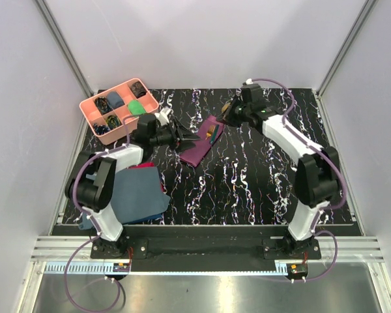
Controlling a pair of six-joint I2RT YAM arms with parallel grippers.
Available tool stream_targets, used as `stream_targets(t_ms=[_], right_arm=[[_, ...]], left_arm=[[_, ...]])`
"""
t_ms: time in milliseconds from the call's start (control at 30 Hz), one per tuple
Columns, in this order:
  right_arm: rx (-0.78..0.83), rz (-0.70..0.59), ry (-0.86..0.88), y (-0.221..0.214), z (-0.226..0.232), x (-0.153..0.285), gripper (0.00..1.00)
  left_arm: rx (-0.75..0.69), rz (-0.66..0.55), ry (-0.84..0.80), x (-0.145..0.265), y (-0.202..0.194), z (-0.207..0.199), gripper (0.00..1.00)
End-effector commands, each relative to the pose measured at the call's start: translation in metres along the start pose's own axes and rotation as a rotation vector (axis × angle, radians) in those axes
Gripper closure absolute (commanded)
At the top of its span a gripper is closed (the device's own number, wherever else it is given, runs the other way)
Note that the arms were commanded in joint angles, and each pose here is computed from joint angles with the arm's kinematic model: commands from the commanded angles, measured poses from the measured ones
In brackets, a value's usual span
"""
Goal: Fold the napkin into a case and place the utensils inside
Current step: Insert the spoon into the folded napkin.
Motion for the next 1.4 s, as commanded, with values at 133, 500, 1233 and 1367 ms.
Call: stream_targets(t_ms=[133,500,1233,1367], right_arm=[[-0.011,-0.186,-0.370,0.009,0.002,-0.083,1.00],[0.072,-0.239,-0.532,0.015,-0.011,-0.144,1.00],[0.115,-0.213,-0.542,-0.005,-0.003,-0.168,1.00],[0.094,-0.186,-0.542,-0.017,0.000,-0.160,1.00]], left_arm=[[-0.121,-0.068,0.402,0.012,0.008,0.023,0.76],[-0.117,-0.056,0.467,0.005,0.010,0.049,1.00],[-0.063,-0.031,0.518,-0.006,0.009,0.082,1.00],[-0.066,-0.034,0.527,-0.006,0.009,0.085,1.00]])
Point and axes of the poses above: each gripper's point midway between its finger pads, its own x axis back along the fingers, its own z axis along the line the jaws close on, y = z × x, the point moved 10 cm from there along x, back along the fingers
